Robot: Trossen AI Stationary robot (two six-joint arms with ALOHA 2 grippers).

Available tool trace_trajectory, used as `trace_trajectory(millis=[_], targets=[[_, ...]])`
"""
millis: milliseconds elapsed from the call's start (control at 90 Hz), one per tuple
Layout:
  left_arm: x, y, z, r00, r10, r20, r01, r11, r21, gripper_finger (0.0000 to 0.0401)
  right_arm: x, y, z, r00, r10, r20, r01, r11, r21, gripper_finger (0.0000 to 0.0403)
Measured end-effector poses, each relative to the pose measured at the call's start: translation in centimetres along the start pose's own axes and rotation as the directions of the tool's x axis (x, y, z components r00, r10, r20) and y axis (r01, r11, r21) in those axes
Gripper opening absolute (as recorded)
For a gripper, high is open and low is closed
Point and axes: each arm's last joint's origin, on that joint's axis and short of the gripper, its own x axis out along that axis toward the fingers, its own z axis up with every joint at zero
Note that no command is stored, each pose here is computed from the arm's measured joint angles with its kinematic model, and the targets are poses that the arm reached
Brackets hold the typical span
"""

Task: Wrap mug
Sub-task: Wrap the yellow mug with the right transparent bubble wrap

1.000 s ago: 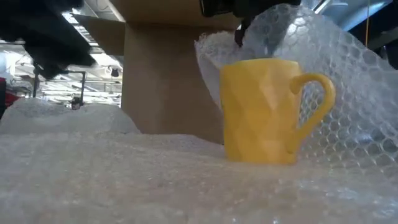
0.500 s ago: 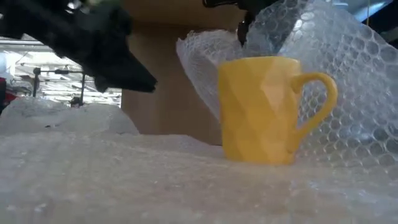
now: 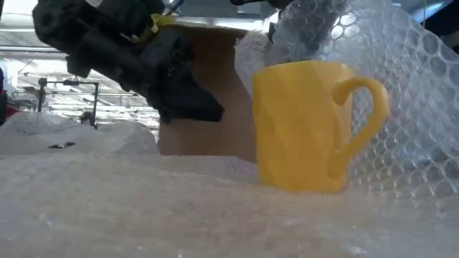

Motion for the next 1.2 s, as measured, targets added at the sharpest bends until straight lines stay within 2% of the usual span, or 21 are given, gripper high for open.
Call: trace_trajectory(millis=[167,356,467,544,656,722,833,1056,1122,1200], targets=[[-0.5,-1.8,-0.8,0.997,-0.034,-0.074,0.027,0.996,-0.087,0.0086,0.2,-0.1,-0.1,1.0,-0.006,-0.006,0.006,1.0,-0.002,0.0088],[-2.2,-4.2,-3.0,0.976,-0.003,-0.217,-0.021,0.994,-0.108,0.0086,0.4,-0.3,-0.4,0.999,-0.024,-0.026,0.024,1.0,-0.002,0.0088],[-3.0,-6.2,-3.6,0.976,-0.075,-0.204,0.056,0.994,-0.097,0.0086,0.4,-0.3,-0.4,0.999,-0.026,-0.027,0.026,1.0,-0.003,0.0088],[-3.5,-7.5,-3.6,0.975,-0.141,-0.171,0.134,0.99,-0.05,0.0086,0.4,-0.3,-0.4,0.999,-0.026,-0.026,0.025,1.0,-0.003,0.0088],[-4.0,-9.0,-3.1,0.961,-0.259,-0.101,0.263,0.965,0.027,0.0086,0.4,-0.3,-0.4,0.999,-0.025,-0.026,0.025,1.0,-0.003,0.0088],[-4.1,-9.2,-2.8,0.952,-0.294,-0.083,0.299,0.952,0.069,0.0086,0.4,-0.3,-0.4,0.999,-0.024,-0.024,0.024,1.0,0.0,0.0088],[-3.5,-8.3,-2.4,0.962,-0.264,-0.074,0.27,0.958,0.094,0.0086,0.4,-0.3,-0.4,0.999,-0.024,-0.025,0.024,1.0,0.001,0.0088],[-1.6,-3.8,-1.4,0.988,-0.104,-0.114,0.114,0.99,0.082,0.0086,0.4,-0.2,-0.3,1.0,-0.018,-0.013,0.018,1.0,0.003,0.0088],[-1.0,-2.1,-1.0,0.992,-0.038,-0.124,0.047,0.996,0.076,0.0086,0.4,-0.2,-0.2,1.0,-0.017,-0.011,0.017,1.0,0.003,0.0088],[-0.6,0.0,-0.8,0.987,0.09,-0.134,-0.084,0.995,0.049,0.0086,0.4,-0.2,-0.2,1.0,-0.017,-0.011,0.017,1.0,0.003,0.0088]])
